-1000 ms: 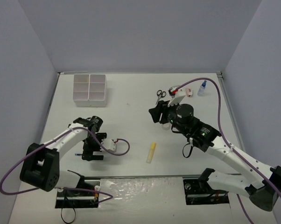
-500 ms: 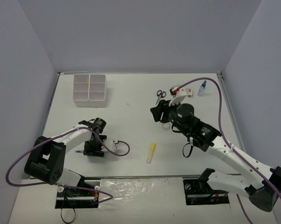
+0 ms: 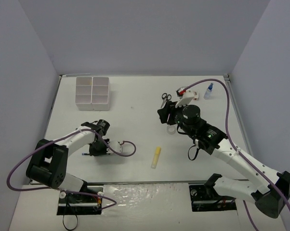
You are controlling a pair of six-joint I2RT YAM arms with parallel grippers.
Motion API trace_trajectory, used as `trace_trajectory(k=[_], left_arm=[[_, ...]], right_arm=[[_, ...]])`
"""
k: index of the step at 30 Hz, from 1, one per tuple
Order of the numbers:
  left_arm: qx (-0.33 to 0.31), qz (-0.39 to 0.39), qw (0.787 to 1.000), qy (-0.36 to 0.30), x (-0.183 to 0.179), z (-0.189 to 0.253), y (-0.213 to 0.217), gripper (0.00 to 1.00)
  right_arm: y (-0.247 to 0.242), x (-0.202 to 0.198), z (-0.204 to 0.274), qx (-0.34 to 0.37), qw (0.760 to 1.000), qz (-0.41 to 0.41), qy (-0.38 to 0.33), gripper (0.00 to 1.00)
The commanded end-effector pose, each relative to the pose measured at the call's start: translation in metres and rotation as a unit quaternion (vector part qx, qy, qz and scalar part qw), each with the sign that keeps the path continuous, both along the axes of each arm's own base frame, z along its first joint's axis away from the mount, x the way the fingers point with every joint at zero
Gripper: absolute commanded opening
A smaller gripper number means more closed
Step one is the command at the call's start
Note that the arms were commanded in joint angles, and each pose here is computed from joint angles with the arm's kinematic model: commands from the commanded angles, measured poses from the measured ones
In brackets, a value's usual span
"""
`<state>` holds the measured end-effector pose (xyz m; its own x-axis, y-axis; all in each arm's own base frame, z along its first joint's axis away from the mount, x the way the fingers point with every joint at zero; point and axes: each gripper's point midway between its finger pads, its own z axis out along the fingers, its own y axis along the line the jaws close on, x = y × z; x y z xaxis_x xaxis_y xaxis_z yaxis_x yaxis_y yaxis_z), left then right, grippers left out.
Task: Sort the stationery into containers
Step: Pick up the pen from the center of the board.
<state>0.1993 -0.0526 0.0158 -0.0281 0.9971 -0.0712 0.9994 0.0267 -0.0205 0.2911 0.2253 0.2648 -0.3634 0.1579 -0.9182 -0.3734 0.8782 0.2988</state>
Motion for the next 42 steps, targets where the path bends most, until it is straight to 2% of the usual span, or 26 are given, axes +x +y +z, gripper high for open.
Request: trace_trajectory(k=[1,7,11,13,15,22,25,27,31,35,39,40,42], left_arm=[[-0.099,0.025,0.994,0.031,-0.001,0.022,-0.043,0.00],[-0.141,0.088,0.985,0.044,0.009,0.068,-0.065,0.00],[-0.176,0.136,0.973,0.069,0.006,0.105,-0.081,0.00],[-0.201,0.157,0.965,0.062,0.016,0.128,-0.091,0.00],[-0.204,0.189,0.957,0.080,0.015,0.143,-0.096,0.00],[-0.257,0.255,0.931,0.040,0.046,0.210,-0.109,0.00],[-0.316,0.310,0.896,0.037,0.069,0.235,-0.119,0.00],[-0.355,0.337,0.872,0.007,0.096,0.251,-0.116,0.00],[-0.370,0.377,0.848,-0.046,0.129,0.269,-0.100,0.00],[-0.385,0.424,0.813,-0.106,0.166,0.305,-0.067,0.00],[-0.387,0.425,0.798,-0.181,0.204,0.335,-0.041,0.00],[-0.402,0.422,0.784,-0.212,0.221,0.343,-0.034,0.00],[-0.422,0.441,0.759,-0.227,0.233,0.342,-0.022,0.00]], right_arm=[[0.005,0.012,0.035,0.025,0.999,-0.002,-0.042,0.47],[0.004,0.016,0.032,0.017,0.999,0.013,-0.040,0.47],[-0.007,0.034,0.030,0.015,0.999,0.019,-0.032,0.47],[-0.013,0.044,0.035,0.022,0.999,0.018,-0.030,0.47],[-0.022,0.059,0.028,0.022,1.000,0.012,-0.019,0.47],[-0.025,0.083,0.008,-0.020,1.000,0.008,-0.014,0.47],[-0.025,0.091,0.005,-0.014,0.999,0.015,-0.028,0.47],[-0.024,0.094,0.002,-0.007,0.999,0.022,-0.028,0.47],[-0.026,0.098,0.007,0.007,0.999,0.024,-0.023,0.47],[-0.030,0.100,0.023,0.024,0.999,0.005,-0.026,0.47],[-0.031,0.105,0.039,0.052,0.998,-0.019,-0.024,0.47],[-0.030,0.106,0.045,0.060,0.998,-0.019,-0.027,0.47],[-0.028,0.105,0.054,0.083,0.996,-0.022,-0.023,0.46]])
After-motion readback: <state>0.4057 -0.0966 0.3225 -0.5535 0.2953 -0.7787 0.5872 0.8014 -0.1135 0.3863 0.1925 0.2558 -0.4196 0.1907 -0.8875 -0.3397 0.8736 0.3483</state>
